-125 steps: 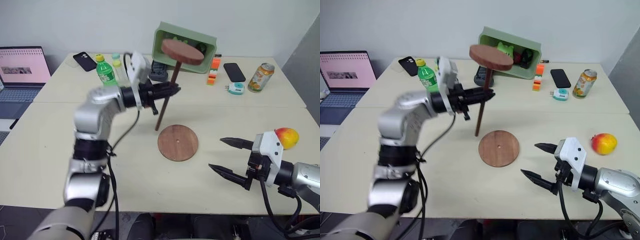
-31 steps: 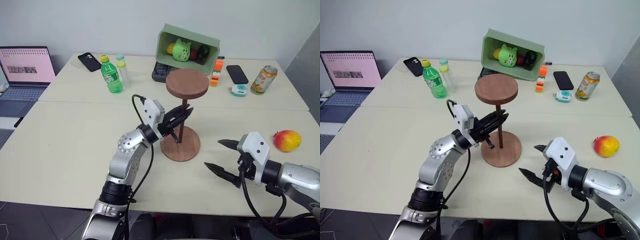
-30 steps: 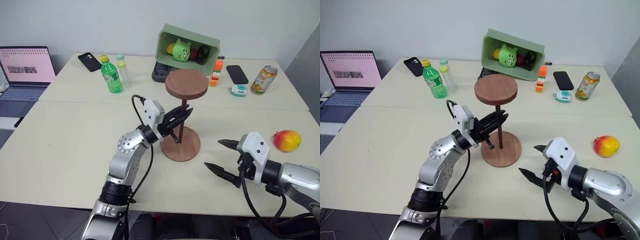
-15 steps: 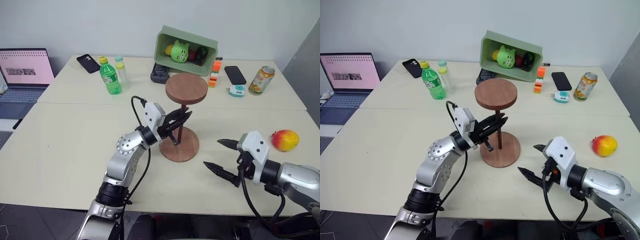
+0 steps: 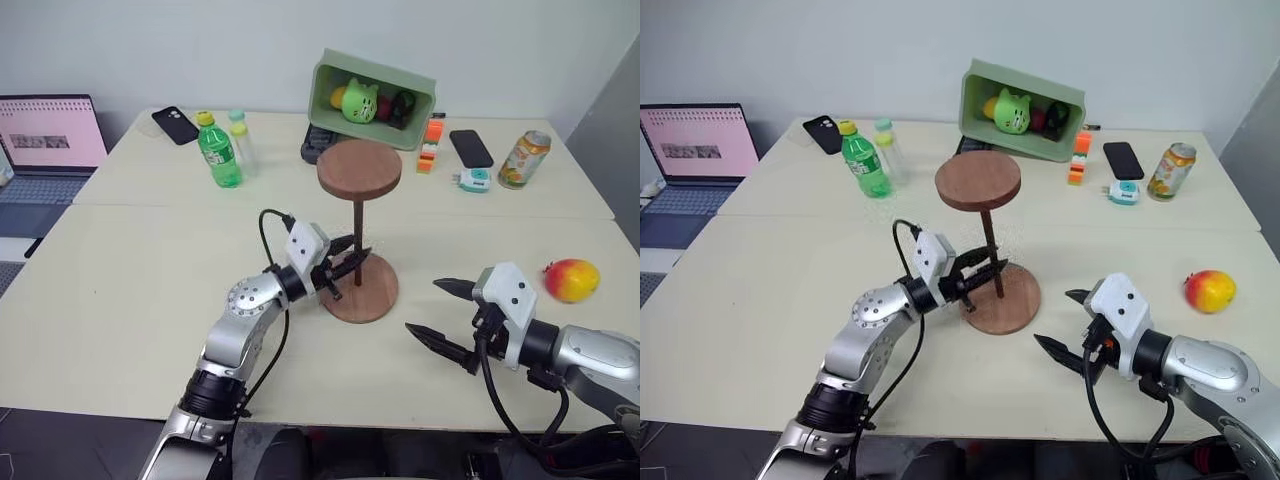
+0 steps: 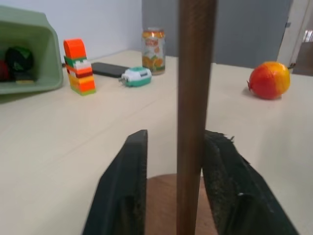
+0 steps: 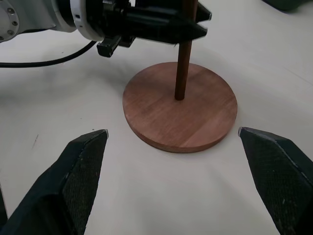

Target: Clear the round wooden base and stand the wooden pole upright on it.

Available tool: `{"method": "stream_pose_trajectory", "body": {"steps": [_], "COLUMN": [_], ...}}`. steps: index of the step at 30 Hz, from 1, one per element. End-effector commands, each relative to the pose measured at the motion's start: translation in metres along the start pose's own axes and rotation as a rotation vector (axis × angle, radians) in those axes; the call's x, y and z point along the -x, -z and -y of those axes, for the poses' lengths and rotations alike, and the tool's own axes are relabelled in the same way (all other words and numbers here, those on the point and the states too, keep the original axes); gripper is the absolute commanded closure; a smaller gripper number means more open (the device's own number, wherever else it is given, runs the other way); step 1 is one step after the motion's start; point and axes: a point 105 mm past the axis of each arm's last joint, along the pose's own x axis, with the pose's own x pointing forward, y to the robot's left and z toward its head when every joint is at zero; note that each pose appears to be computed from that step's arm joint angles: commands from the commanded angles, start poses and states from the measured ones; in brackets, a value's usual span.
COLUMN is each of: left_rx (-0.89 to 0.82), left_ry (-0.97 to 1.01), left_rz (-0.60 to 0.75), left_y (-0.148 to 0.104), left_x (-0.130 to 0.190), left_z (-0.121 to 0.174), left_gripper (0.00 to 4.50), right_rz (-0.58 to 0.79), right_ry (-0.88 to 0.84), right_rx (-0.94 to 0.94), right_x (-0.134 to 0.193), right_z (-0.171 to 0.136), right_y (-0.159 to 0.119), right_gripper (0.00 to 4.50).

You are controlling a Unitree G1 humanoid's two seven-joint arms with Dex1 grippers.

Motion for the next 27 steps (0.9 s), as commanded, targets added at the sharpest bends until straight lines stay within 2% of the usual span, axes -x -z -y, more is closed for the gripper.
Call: {"method": "stream_pose_trajectory", "body": {"steps": [1,2,8,16,21,23,27], "left_rx": [-0.065,-0.059,-0.107,-0.226,-0.235,-0.239,-0.204], "left_ry": [0.102,0.115,0.169,0.282,0.147,0.033,-0.058], "left_rz": [0.029,0.022,-0.075,-0.329,-0.417,-0.457,-0.522], "left_y": [-0.019,-0.019,-0.014,-0.012,-0.028,-0.032,-0.029], "left_x": [-0.003,-0.003,0.008,0.062,0.109,0.137,0.174], "left_z": [0.013,0.015,0.009,-0.018,-0.048,-0.063,-0.065], "left_gripper": [2.02,1.84,1.84,1.84,1.84,1.84,1.84], "right_rz": [0.017,0.016,0.013,0.018,0.033,0.068,0.060], "right_ry": [0.006,0.006,0.009,0.000,0.000,-0.006,-0.025], "right_rx": [0.022,0.021,0.022,0.044,0.121,0.130,0.130], "right_x": [0.001,0.001,0.000,0.004,0.020,0.030,0.039], "right_z": [-0.001,-0.001,0.000,0.004,0.017,0.022,0.027], "right_y": [-0.004,-0.004,-0.002,-0.002,-0.007,-0.012,-0.008], "right_gripper": [0.00,0.00,0.00,0.00,0.00,0.00,0.00]}}
